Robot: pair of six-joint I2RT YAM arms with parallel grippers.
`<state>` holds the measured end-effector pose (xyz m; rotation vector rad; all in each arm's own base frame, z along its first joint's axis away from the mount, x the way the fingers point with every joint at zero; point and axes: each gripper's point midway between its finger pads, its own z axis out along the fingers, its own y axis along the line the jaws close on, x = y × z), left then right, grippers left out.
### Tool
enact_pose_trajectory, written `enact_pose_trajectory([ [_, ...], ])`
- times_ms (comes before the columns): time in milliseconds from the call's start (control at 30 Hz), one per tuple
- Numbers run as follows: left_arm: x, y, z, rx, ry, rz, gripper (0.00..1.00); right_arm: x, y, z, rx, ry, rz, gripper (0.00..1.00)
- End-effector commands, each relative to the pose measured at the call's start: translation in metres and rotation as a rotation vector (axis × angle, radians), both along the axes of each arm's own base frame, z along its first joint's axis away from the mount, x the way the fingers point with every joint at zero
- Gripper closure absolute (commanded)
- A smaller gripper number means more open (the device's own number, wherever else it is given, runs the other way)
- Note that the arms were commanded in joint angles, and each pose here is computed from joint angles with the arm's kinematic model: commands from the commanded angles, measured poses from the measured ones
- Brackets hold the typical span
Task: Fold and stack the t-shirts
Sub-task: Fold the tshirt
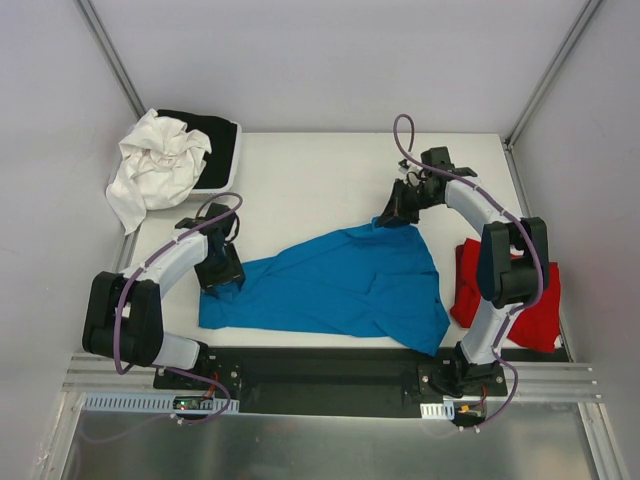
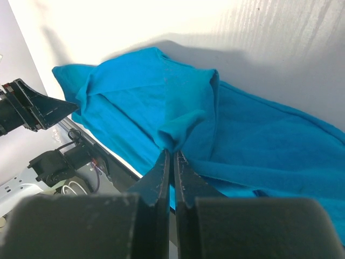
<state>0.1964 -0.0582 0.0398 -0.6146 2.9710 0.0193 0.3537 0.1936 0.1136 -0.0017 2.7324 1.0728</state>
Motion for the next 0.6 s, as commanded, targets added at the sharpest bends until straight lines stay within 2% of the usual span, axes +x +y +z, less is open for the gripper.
enact_pose_trajectory([
  [0, -0.004, 0.009, -0.006, 0.067, 0.008, 0.015, 0.49, 0.007, -0.005, 0.033, 0.007, -0.092, 0.002, 0.99],
  [33, -0.004, 0.009, -0.006, 0.061, 0.010, 0.017, 0.54, 0.008, -0.005, 0.032, 0.005, -0.090, 0.001, 0.99],
  [67, -0.004, 0.008, -0.007, 0.058, 0.012, 0.016, 0.65, 0.008, -0.006, 0.033, 0.005, -0.092, -0.002, 0.99],
  [100, -0.005, 0.008, -0.008, 0.056, 0.014, 0.018, 0.69, 0.008, -0.006, 0.032, 0.005, -0.089, -0.002, 0.99],
  [367, -0.005, 0.004, -0.003, 0.034, -0.004, 0.004, 0.82, 0.009, -0.008, 0.028, -0.003, -0.082, -0.009, 0.99],
  [500, -0.003, 0.004, 0.003, 0.028, -0.024, -0.005, 1.00, 0.011, -0.007, 0.028, -0.004, -0.084, -0.008, 0.99],
  [567, 0.000, 0.005, 0.009, 0.034, -0.041, -0.006, 1.00, 0.013, -0.008, 0.029, -0.008, -0.088, -0.011, 1.00],
])
